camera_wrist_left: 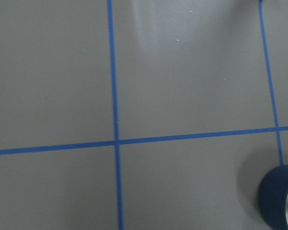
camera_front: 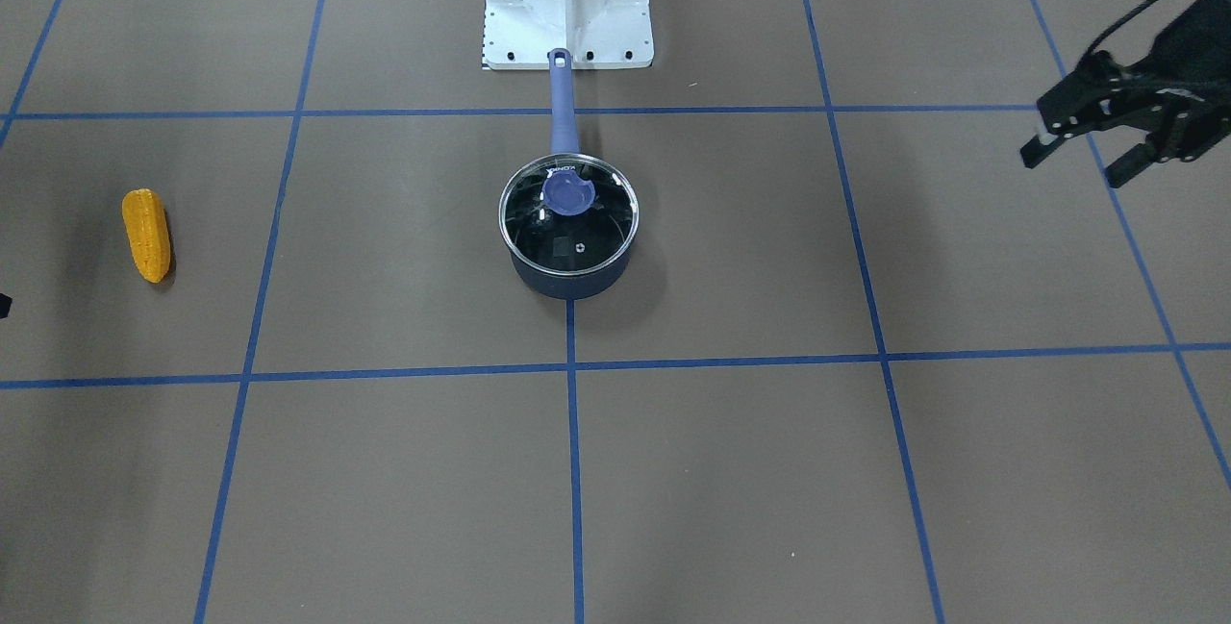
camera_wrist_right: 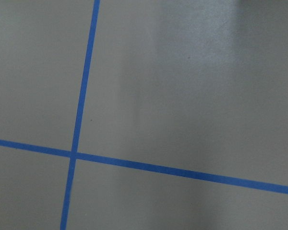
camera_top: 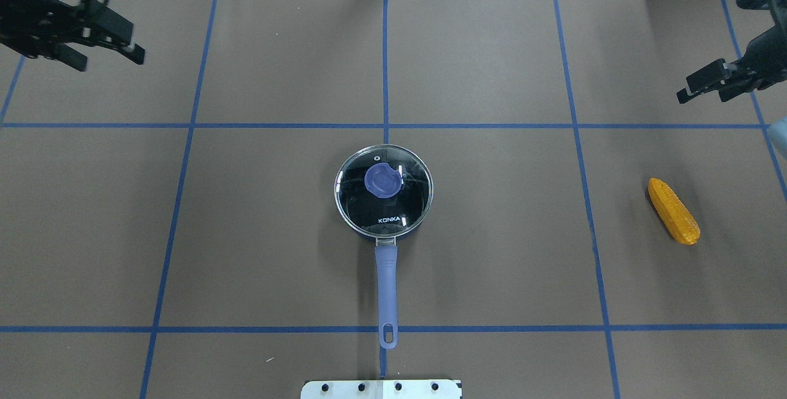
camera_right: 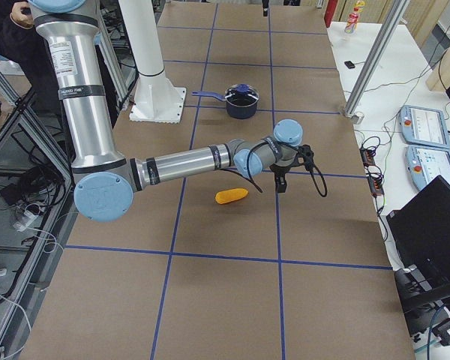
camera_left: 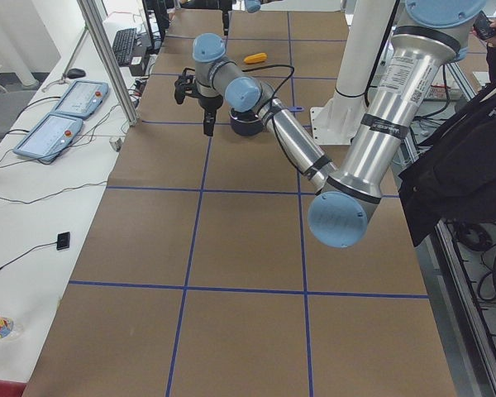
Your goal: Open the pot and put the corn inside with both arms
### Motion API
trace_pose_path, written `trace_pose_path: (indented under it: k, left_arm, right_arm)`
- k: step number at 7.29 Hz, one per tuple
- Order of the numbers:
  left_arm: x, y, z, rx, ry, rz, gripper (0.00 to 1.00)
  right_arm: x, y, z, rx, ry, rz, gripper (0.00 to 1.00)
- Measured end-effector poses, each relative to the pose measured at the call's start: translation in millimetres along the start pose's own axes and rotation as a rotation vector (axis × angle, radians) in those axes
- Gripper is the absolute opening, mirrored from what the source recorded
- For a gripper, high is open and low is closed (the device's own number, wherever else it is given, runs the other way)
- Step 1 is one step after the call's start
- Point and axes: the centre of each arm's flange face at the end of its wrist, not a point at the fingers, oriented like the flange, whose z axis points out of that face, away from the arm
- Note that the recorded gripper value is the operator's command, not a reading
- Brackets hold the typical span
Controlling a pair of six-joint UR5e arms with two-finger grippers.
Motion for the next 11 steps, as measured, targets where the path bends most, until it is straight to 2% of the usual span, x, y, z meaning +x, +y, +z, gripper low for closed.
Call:
trace_pose_path:
  k: [2, 4, 7, 11]
  left_arm:
    - [80.6, 21.4, 36.7, -0.012, -0.006, -0.054, 0.98]
    - [147.5, 31.0, 61.4, -0.007, -0.034, -0.084, 0.98]
    - [214.3, 40.6, 96.7, 0.005, -0.059, -0.116, 0.98]
    - [254.1, 61.8, 133.6, 0.023, -0.089, -0.132, 0.98]
  right_arm:
    - [-3.1, 53.5, 18.0, -0.05, 0.02, -0.025, 1.0]
    - [4.0, 88.9, 37.9, -0.095, 0.061, -0.037, 1.0]
    - [-6.3, 103.2, 64.6, -0.124, 0.116, -0.071, 1.0]
    - [-28.7, 114.9, 92.8, -0.158, 0.142, -0.091, 1.0]
